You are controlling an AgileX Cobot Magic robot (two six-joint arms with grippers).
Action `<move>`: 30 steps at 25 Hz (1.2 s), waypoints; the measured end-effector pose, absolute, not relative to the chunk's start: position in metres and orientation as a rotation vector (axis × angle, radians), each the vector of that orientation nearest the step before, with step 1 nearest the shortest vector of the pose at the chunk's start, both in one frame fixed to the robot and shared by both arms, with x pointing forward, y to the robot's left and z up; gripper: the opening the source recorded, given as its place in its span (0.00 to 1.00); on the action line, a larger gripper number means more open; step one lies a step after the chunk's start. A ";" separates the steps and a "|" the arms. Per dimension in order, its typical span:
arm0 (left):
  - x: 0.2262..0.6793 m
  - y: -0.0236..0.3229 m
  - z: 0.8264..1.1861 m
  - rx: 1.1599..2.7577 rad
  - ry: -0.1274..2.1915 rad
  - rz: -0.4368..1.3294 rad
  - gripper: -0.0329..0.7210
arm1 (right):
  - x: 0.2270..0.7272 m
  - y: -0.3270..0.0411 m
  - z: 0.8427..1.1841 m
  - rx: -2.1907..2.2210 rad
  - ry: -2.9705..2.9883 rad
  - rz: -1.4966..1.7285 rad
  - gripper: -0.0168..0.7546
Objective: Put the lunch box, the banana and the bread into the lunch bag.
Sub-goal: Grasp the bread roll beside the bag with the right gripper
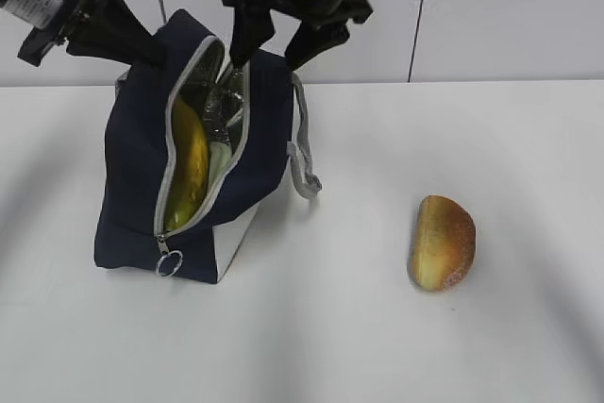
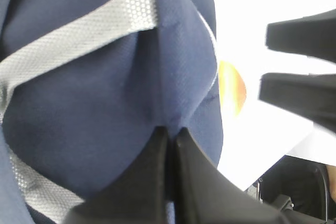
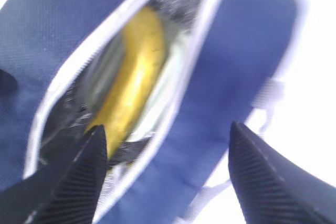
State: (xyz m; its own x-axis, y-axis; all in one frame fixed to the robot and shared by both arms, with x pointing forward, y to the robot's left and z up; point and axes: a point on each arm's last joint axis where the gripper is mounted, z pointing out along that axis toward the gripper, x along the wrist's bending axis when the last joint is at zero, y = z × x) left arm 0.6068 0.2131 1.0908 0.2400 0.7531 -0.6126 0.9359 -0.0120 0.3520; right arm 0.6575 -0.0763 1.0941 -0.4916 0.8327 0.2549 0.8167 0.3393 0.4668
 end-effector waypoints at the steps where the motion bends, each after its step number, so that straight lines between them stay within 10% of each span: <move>1: 0.607 0.213 1.091 1.804 1.555 -0.327 0.05 | 0.655 -0.081 1.103 1.556 2.515 0.845 0.71; 17: 0.607 0.213 1.091 1.804 1.555 -0.328 0.05 | 0.556 -0.154 1.065 1.746 2.449 0.235 0.71; 30: 0.607 0.213 1.091 1.805 1.554 -0.329 0.05 | 0.552 -0.220 1.024 2.161 2.229 0.547 0.71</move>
State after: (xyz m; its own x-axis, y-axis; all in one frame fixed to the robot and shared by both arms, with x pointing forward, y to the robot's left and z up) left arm 0.6066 0.2131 1.0908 0.2401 0.7527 -0.6130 0.9364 -0.0132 0.3507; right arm 0.5524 -0.2196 1.0239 -0.0598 0.9674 0.2459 0.9713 -0.0004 0.2380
